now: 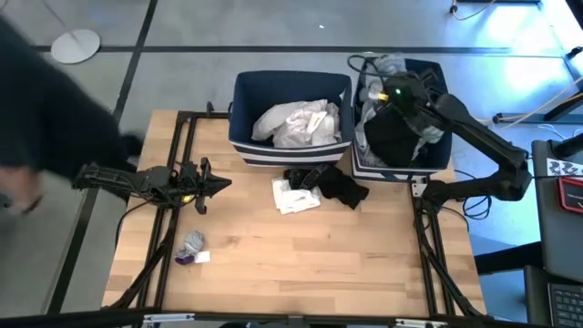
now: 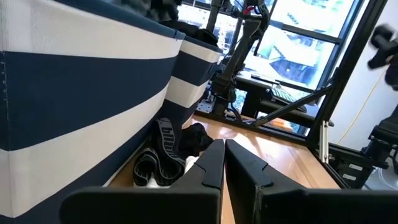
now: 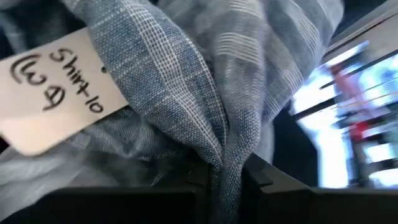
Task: Sort clothes
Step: Put the light blue checkered polo into the right blue laundry organizer
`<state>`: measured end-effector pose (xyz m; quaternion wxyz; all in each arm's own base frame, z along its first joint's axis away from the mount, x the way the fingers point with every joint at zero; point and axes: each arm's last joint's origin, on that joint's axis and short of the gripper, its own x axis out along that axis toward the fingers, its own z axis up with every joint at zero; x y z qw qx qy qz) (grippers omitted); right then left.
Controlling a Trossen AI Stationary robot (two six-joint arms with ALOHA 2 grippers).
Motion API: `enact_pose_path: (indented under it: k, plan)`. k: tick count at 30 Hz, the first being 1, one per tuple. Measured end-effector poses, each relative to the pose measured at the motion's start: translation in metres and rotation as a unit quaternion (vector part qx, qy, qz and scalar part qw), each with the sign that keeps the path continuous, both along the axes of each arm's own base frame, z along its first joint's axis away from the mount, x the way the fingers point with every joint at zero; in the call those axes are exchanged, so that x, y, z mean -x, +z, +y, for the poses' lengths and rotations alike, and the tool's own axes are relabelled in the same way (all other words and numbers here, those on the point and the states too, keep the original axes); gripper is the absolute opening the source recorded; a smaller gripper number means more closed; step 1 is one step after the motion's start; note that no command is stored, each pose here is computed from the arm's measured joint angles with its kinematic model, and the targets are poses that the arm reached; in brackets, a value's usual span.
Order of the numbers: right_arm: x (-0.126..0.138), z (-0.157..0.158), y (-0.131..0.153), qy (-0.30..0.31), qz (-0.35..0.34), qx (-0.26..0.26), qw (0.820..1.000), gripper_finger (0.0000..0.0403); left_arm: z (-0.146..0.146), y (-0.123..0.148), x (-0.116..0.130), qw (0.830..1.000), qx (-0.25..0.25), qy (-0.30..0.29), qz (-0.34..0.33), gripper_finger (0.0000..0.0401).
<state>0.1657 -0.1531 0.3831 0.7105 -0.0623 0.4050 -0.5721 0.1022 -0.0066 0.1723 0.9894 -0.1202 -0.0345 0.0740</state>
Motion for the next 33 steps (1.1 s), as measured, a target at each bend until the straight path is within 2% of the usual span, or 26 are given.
enact_pose_path:
  k: [5, 8, 13, 18, 22, 27, 33]
  plan:
    - [0.005, -0.019, -0.034, 0.008, -0.054, -0.112, 0.992, 0.0037, 0.000, 0.000, 0.000, 1.000, 0.000, 0.005, 0.000, 0.0004]
    - [0.006, -0.029, -0.056, 0.009, -0.061, -0.162, 0.985, 0.0037, 0.000, 0.000, 0.000, 1.000, 0.001, 0.007, 0.000, 0.0004]
    - [0.005, -0.043, -0.093, -0.006, -0.062, -0.208, 0.976, 0.0037, 0.000, 0.000, 0.000, 1.000, 0.002, 0.007, 0.000, 0.0004]
    - [0.000, -0.052, -0.119, -0.006, -0.056, -0.232, 0.971, 0.0037, 0.000, 0.000, 0.000, 1.000, 0.001, 0.007, 0.003, 0.0004]
    - [-0.003, -0.054, -0.123, -0.008, -0.056, -0.234, 0.971, 0.0037, 0.000, 0.000, 0.000, 1.000, 0.001, 0.007, 0.003, 0.0004]
    - [-0.003, -0.055, -0.114, -0.010, -0.056, -0.229, 0.972, 0.0048, 0.000, -0.001, 0.000, 1.000, 0.002, 0.007, 0.003, 0.0004]
    - [-0.002, -0.054, -0.090, -0.015, -0.044, -0.240, 0.970, 0.0129, 0.000, -0.001, 0.000, 1.000, 0.002, 0.007, 0.003, 0.0004]
